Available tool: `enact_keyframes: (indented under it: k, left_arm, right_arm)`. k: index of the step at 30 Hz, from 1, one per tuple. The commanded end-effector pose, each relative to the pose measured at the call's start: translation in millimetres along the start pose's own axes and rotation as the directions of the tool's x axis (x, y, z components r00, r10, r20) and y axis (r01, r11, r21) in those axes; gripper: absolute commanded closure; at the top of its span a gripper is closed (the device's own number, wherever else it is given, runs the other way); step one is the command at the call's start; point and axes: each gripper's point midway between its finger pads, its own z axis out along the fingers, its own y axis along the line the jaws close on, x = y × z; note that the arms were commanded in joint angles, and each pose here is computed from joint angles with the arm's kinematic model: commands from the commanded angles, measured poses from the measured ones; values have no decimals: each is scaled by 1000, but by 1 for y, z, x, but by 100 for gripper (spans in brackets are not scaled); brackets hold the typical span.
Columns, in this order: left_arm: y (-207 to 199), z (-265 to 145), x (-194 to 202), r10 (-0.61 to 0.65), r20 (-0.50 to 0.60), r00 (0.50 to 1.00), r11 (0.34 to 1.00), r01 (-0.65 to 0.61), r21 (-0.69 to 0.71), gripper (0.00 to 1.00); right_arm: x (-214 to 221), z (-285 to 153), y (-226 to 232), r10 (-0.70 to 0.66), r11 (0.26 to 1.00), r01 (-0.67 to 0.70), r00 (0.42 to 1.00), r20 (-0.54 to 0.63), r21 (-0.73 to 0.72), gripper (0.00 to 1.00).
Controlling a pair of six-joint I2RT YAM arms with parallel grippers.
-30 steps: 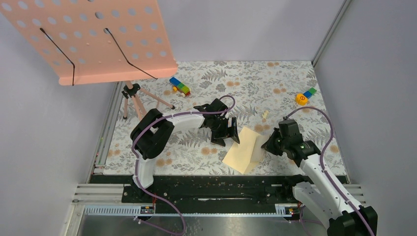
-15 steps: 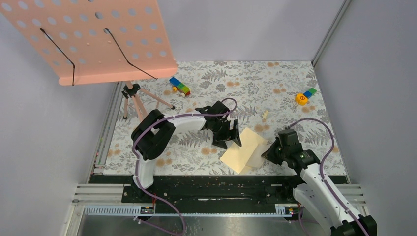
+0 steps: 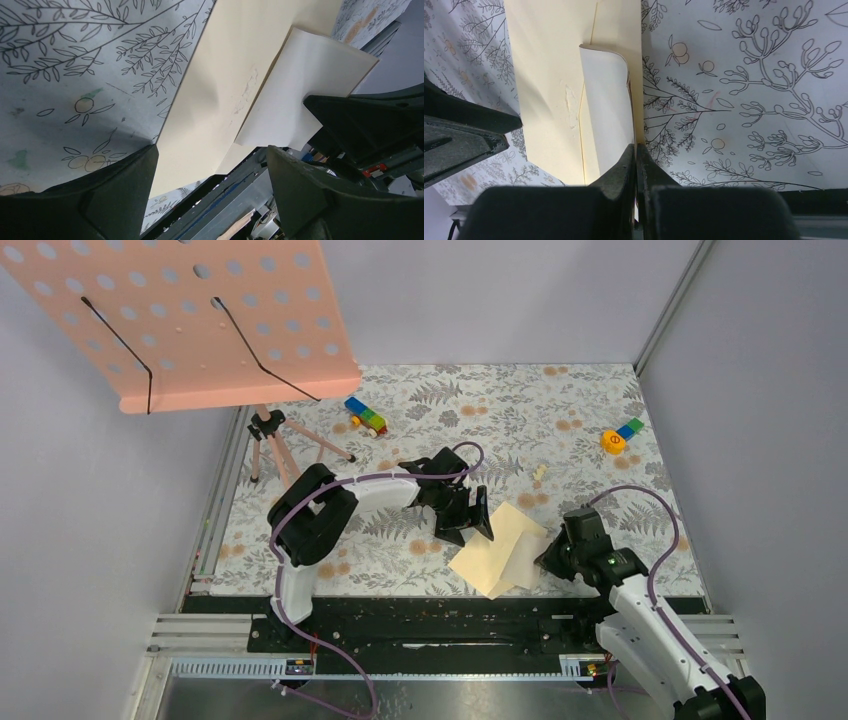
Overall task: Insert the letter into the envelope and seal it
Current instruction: Place the letter in the envelope.
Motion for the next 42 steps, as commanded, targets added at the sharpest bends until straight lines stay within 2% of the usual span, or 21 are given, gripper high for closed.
enact_keyframes:
  k: [1, 11, 31, 42]
  left_arm:
    - [25, 14, 11, -28, -27, 999, 998, 27, -65, 18]
    - [25, 13, 12, -32, -20, 999, 998, 31, -58, 18]
    - [24, 17, 15, -48, -34, 998, 998, 47, -30, 17]
    - [26, 17, 18, -56, -36, 998, 998, 55, -31, 17]
  right_arm:
    - [-2, 1, -9, 20, 999, -21, 999, 34, 39, 100]
    - [2, -14, 5, 68, 998, -68, 998, -12, 13, 100]
    - [18, 0, 4, 99, 995, -97, 994, -52, 37, 100]
    - [16, -7, -1, 97, 994, -95, 995, -28, 45, 100]
